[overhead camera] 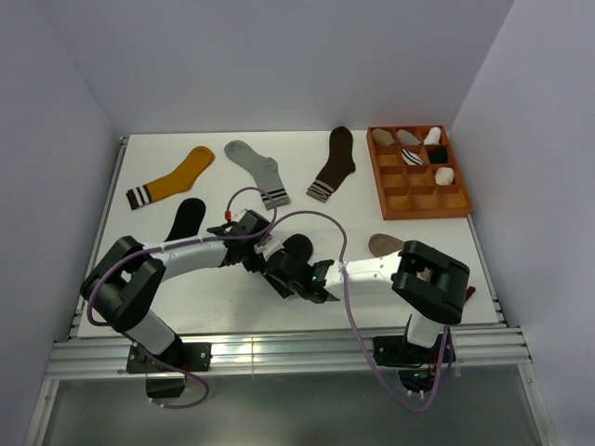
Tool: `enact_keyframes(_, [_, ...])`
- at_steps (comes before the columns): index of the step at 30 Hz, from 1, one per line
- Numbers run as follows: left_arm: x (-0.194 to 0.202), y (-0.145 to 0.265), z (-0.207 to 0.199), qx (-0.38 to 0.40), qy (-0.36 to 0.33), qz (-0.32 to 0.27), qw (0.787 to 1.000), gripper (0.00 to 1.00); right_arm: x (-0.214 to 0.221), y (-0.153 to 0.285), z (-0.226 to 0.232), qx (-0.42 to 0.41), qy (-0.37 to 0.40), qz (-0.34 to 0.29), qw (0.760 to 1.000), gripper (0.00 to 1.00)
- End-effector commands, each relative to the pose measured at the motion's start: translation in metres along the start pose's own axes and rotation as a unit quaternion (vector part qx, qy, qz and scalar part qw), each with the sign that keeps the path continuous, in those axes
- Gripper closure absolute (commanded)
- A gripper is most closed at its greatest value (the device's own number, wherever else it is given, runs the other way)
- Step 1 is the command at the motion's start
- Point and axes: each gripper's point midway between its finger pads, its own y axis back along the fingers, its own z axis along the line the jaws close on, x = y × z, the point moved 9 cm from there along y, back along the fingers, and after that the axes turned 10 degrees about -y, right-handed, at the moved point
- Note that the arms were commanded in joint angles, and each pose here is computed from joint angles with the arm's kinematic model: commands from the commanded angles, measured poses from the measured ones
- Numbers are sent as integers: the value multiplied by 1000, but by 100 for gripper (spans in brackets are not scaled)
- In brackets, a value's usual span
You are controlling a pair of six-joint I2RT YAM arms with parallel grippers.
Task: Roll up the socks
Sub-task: Roll the sock at the center of the board.
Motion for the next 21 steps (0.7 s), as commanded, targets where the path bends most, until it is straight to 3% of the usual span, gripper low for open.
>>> enact_keyframes(1, [14, -10, 16, -49, -16, 24, 998, 91, 2, -5, 9, 23, 23, 14, 999, 50])
enact_keyframes(4, [14, -8, 15, -44, -12, 20, 999, 88, 9, -8, 7, 30, 27, 26, 999, 66])
enact_keyframes(5, [13, -7, 15, -42, -9, 17, 999, 84, 11, -8, 9, 17, 25, 31, 999, 76])
enact_keyframes(7, [10, -2, 14, -36, -3, 9, 999, 77, 12, -5, 9, -1, 23, 36, 999, 84])
enact_keyframes(8, [9, 0, 15, -36, 0, 2, 999, 68, 11, -3, 10, -12, 20, 39, 999, 88])
enact_keyframes(10, [5, 9, 13, -23, 11, -14, 1000, 61, 8, 1, 11, -49, 9, 52, 997, 92])
enact_keyframes(14, [-5, 27, 15, -12, 31, -55, 998, 33, 2, 4, 3, -116, -31, 77, 990, 95])
enact_keyframes(21, [-16, 52, 27, -7, 74, -111, 991, 26, -11, -3, -24, -237, -133, 131, 953, 99])
